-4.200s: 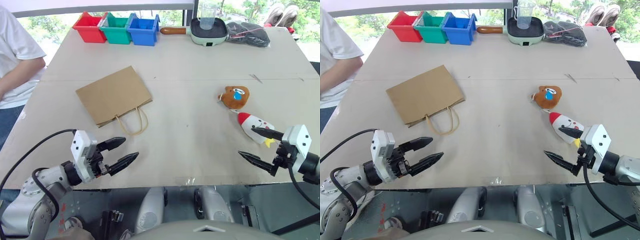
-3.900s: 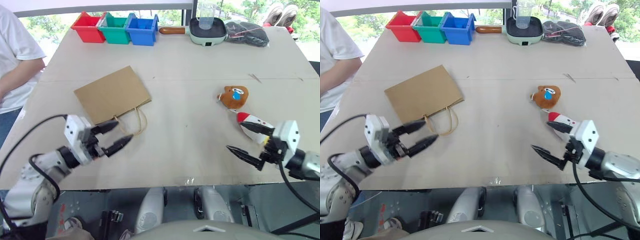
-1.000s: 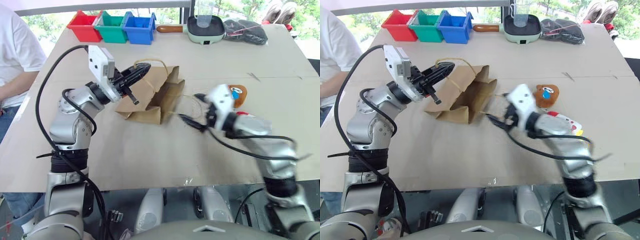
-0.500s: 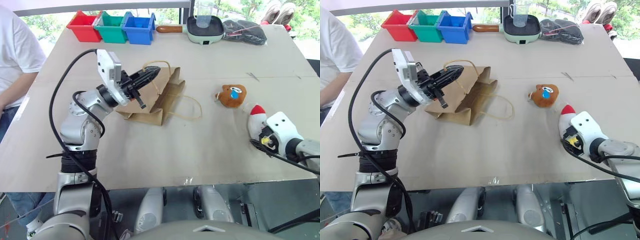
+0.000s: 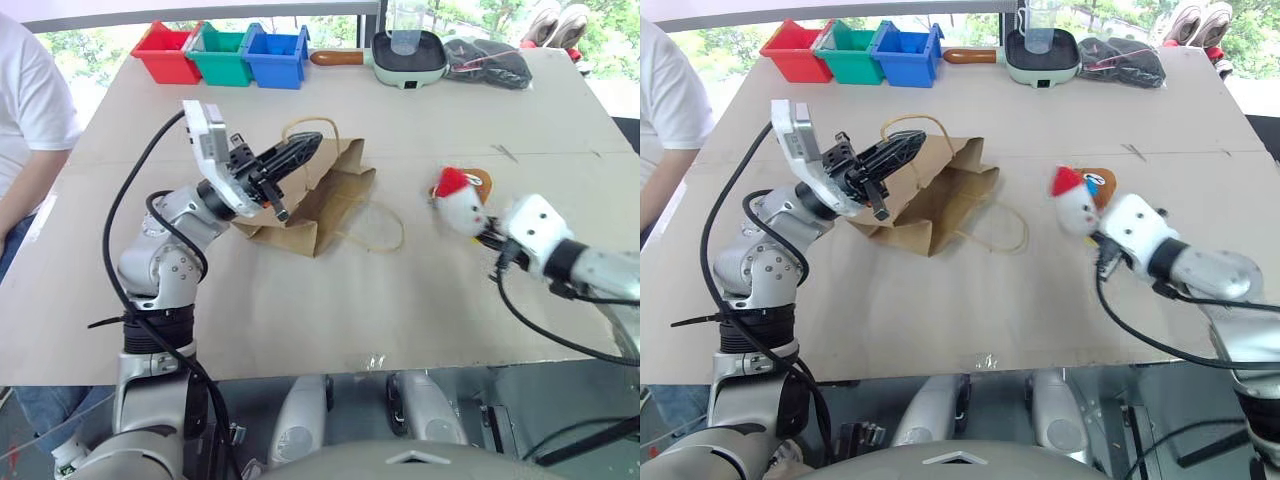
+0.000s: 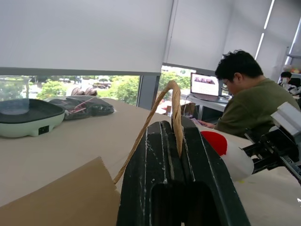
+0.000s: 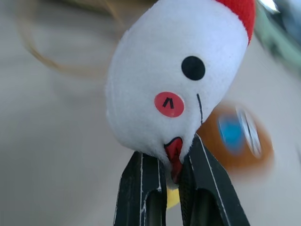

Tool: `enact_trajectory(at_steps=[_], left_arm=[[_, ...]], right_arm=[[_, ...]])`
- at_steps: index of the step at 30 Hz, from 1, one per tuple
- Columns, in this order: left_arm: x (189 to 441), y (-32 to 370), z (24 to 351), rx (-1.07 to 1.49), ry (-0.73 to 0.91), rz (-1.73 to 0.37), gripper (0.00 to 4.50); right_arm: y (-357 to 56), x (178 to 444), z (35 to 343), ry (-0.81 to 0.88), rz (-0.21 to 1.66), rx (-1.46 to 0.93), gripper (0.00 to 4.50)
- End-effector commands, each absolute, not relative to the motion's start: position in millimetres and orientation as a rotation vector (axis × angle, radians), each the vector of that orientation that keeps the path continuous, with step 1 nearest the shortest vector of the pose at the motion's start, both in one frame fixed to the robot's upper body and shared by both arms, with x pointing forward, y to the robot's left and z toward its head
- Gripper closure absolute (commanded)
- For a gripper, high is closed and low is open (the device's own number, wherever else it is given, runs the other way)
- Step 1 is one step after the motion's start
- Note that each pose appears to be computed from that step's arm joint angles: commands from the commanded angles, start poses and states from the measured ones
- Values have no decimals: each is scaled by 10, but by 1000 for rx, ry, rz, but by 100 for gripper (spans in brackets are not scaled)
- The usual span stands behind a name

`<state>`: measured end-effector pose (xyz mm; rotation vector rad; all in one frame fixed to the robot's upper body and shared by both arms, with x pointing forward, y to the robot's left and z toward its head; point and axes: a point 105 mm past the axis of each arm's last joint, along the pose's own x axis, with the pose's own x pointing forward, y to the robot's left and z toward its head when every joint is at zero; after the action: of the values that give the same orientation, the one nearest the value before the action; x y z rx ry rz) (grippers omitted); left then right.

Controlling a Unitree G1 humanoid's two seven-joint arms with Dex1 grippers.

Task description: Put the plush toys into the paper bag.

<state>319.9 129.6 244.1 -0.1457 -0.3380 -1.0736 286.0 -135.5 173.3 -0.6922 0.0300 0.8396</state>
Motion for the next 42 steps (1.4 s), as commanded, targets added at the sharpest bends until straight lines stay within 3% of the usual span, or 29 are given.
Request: enact_trajectory(at_steps=[1,8,15,20,23,26,27,29,36,39,42], left_arm=[[3127,1186,2581,-121,-396,-1138,450],[3039,987,2581,-122,-412,-1209,450],[2898,924,2500,-144,-408,-1214,450],[2883,995,2498,-150,-411,-1169,450],[2889,1028,2455,-152,-405,-1141,450],[2891,1041,2443,-153,-410,-1120,450],[2894,1057,2440,-153,-412,-1111,450],[2921,1150,2414,-139,-407,-1070,450],[2986,1295,2403,-115,-415,-975,450],[3009,1308,2432,-125,-427,-955,450],[3022,1283,2457,-138,-435,-952,450]], right_arm=[[-834,2936,1797,-53,1049,-800,445],[-209,3301,1749,-28,1241,-997,445],[58,3649,1666,12,1291,-1131,445],[137,3728,1711,1,1313,-1160,445],[320,3597,1723,1,1444,-1021,346],[306,3508,1717,-21,1480,-961,208],[272,3491,1727,-26,1476,-953,189],[26,3463,1830,-15,1416,-863,90],[-889,3307,2210,37,1108,-551,90],[-1322,3415,2180,104,880,-500,90],[-1756,3672,1894,263,610,-545,90]])
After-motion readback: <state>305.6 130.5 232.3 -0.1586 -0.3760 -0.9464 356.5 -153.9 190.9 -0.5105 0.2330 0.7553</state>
